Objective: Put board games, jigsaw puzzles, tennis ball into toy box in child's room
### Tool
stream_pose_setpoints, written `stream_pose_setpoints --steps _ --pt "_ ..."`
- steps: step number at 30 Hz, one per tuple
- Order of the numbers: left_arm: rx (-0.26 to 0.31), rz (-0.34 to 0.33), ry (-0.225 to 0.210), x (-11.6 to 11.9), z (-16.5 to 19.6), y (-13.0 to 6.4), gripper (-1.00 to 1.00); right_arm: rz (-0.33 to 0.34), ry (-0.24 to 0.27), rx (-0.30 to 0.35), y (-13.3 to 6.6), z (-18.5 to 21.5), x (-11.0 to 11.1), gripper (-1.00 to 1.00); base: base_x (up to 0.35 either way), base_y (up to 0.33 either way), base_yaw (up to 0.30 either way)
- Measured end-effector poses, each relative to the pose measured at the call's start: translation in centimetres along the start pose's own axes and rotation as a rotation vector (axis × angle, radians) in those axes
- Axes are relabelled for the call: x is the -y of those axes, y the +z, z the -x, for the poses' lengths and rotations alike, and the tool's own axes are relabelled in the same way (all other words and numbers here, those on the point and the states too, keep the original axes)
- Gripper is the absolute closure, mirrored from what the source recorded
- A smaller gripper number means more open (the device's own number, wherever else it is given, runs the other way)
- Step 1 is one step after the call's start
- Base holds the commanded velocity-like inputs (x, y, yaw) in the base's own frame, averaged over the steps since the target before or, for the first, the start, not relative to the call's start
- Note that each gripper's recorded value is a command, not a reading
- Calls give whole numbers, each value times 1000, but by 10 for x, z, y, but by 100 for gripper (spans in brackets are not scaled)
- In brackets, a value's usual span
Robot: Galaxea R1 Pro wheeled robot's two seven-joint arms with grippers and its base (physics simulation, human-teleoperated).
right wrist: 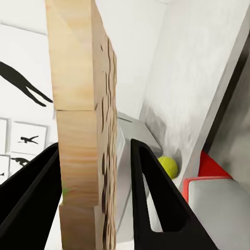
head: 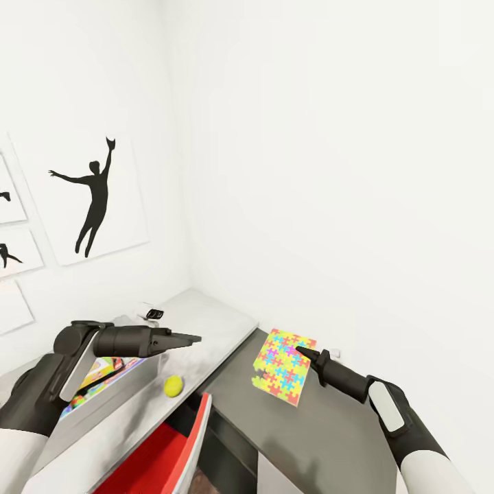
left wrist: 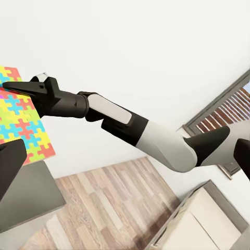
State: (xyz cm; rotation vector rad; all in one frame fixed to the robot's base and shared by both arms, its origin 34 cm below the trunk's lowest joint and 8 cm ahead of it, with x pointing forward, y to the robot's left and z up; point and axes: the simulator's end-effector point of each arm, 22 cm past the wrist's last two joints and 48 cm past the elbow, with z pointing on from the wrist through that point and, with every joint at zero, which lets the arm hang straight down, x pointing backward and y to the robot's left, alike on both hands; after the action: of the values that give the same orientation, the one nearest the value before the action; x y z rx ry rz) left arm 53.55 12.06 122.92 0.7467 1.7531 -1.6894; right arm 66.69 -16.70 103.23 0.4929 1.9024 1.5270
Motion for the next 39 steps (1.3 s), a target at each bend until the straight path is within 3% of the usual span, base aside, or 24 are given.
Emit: stream_pose_setpoints --steps 15,39 --pt "1 4 1 0 1 -2 -100 0 -2 1 0 0 -1 100 0 0 22" --pt "10 -2 2 1 3 -5 -100 1 -4 -4 1 -1 -1 100 0 0 277"
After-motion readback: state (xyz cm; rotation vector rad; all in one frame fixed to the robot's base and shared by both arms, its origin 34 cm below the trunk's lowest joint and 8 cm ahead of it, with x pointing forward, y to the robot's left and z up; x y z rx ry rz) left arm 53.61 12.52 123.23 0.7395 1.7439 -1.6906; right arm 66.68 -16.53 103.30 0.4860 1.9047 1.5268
